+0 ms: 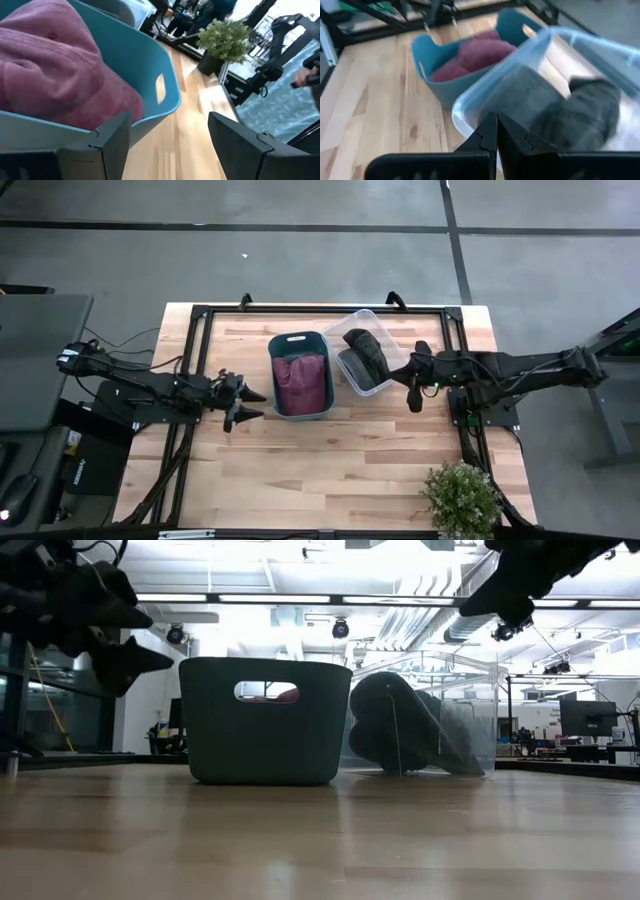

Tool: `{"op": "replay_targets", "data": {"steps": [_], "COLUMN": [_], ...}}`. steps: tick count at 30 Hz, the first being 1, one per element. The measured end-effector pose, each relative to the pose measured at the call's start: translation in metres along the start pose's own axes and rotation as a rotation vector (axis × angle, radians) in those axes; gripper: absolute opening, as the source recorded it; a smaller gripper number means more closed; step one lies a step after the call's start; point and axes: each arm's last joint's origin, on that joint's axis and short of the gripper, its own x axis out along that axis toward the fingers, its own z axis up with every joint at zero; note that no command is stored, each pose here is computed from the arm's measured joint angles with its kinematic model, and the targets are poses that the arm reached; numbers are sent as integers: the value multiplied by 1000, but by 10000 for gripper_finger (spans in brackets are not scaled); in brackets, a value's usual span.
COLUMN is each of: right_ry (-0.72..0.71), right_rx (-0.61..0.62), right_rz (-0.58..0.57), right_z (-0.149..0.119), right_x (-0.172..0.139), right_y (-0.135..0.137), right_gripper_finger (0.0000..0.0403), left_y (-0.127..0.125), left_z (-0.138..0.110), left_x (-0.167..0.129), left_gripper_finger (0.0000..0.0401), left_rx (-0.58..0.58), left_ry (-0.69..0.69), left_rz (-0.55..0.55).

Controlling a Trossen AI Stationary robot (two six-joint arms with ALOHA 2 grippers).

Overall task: Pick & Place hat
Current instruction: Return to Home Position

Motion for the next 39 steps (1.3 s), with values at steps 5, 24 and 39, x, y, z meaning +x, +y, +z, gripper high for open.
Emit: {"op": "replay_targets", "data": {"steps": [5, 24, 39], "right_ry": [-116, -495, -569], "right_rx": [-78, -109, -159], "right_rz": [62, 94, 32], "right_z": [-17, -78, -87], "right_x": [10, 16, 5], "right_y": [3, -11, -18], "right_gripper_finger": [0, 0, 0], "left_y": [-3, 7, 5], "left_z": [7, 35, 42], "left_x": [-8, -31, -44], "left_gripper_finger": [246, 246, 246], "left_rx": [-10, -39, -42], "left_ry": [-64, -343, -456], "left_rz": [-38, -15, -43]}}
